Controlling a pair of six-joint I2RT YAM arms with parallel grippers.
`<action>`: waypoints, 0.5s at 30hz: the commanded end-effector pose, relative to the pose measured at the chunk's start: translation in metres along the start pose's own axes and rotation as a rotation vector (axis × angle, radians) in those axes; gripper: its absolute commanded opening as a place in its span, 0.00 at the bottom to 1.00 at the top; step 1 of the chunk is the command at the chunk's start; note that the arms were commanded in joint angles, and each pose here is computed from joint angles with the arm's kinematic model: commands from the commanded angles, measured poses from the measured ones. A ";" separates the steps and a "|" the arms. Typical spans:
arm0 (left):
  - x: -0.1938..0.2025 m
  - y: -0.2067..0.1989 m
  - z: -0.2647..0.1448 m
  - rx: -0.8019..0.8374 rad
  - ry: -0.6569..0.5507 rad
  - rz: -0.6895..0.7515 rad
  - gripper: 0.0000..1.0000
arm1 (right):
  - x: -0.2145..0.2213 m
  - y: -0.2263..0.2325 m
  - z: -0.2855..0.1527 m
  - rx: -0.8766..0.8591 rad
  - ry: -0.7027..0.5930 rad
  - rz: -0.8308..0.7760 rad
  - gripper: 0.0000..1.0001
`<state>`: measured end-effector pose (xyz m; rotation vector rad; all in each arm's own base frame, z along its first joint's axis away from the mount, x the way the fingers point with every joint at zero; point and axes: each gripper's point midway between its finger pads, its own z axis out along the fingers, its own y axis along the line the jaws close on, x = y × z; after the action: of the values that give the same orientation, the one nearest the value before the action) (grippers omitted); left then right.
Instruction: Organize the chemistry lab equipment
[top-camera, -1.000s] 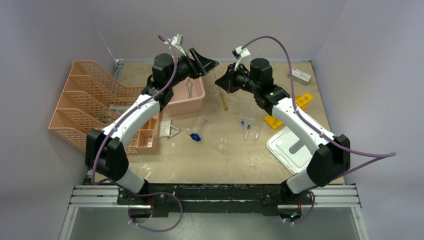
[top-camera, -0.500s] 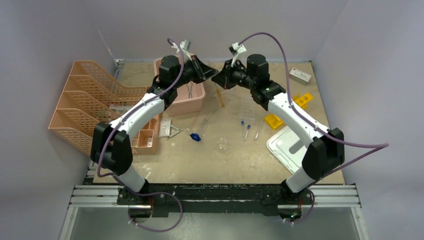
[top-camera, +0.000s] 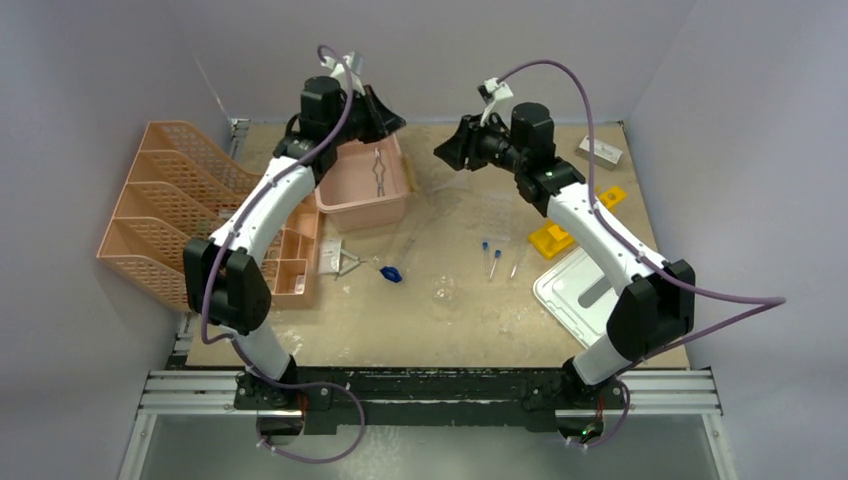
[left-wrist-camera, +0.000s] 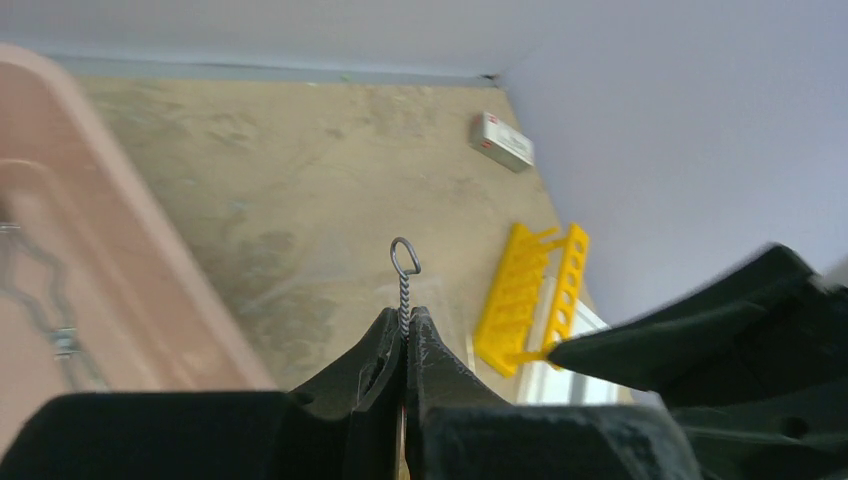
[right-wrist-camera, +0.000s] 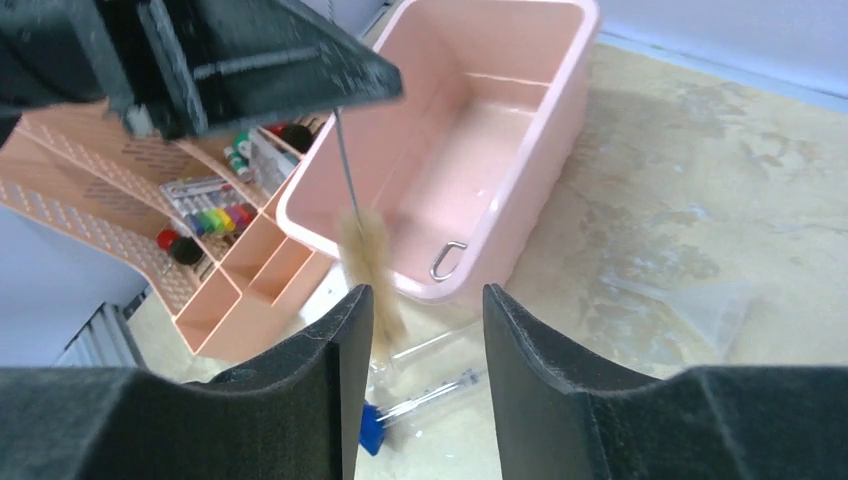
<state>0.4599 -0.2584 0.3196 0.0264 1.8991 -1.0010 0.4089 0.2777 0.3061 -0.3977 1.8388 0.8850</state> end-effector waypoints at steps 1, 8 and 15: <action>-0.030 0.057 -0.011 -0.182 0.006 0.033 0.00 | -0.036 0.000 -0.028 0.049 -0.117 -0.034 0.48; -0.023 0.144 0.002 -0.496 0.077 -0.059 0.00 | -0.022 -0.024 -0.030 0.120 -0.088 -0.010 0.48; 0.024 0.196 0.029 -0.612 0.244 -0.101 0.00 | -0.018 -0.037 -0.025 0.163 -0.068 -0.014 0.49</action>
<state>0.5499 -0.1654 0.1962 -0.2943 2.2876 -0.5623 0.4143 0.2403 0.3074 -0.2931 1.8472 0.7811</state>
